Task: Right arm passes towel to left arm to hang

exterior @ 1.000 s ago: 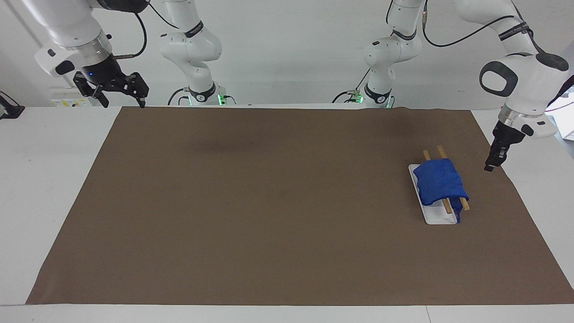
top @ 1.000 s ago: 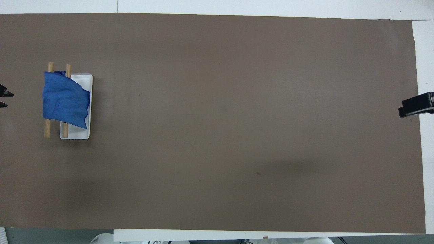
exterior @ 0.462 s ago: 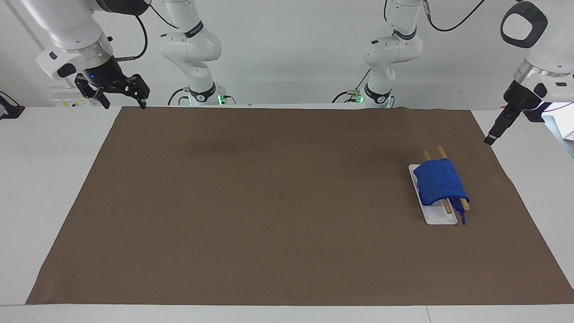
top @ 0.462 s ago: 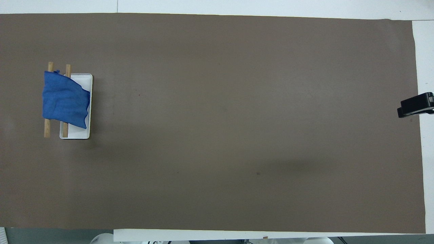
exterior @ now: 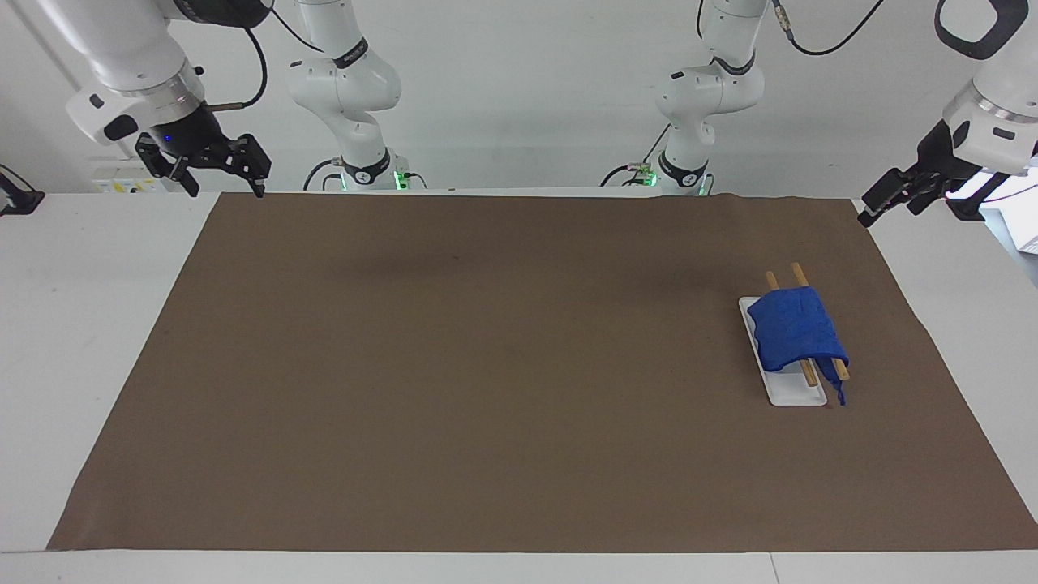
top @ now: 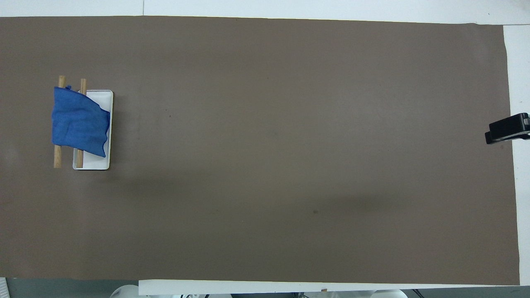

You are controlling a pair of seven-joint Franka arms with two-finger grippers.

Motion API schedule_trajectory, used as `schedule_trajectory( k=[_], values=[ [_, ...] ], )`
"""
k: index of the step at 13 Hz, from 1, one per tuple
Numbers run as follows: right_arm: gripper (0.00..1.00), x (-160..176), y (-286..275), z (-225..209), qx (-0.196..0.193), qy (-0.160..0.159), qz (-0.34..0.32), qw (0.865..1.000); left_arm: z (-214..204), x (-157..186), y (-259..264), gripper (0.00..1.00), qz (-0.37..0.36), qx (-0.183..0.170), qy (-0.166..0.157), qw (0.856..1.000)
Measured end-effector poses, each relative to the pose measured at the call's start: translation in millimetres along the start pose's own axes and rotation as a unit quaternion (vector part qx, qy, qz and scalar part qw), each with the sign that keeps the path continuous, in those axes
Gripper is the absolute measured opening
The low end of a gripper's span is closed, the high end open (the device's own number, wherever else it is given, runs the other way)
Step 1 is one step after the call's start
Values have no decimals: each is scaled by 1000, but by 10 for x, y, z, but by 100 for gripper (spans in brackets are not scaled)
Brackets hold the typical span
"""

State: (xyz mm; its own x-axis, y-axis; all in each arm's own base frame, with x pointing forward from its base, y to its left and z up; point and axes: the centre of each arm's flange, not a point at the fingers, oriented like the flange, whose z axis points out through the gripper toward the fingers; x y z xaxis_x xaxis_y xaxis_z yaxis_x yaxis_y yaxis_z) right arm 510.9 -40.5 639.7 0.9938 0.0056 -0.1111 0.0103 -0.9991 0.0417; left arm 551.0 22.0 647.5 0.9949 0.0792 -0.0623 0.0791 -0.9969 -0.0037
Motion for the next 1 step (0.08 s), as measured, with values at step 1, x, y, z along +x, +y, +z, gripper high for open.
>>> schedule_trajectory(
  k=[1],
  values=[
    [100, 0, 0, 0, 0, 0, 0, 1000, -22, 40, 142, 100, 26, 7, -4, 1000]
  ],
)
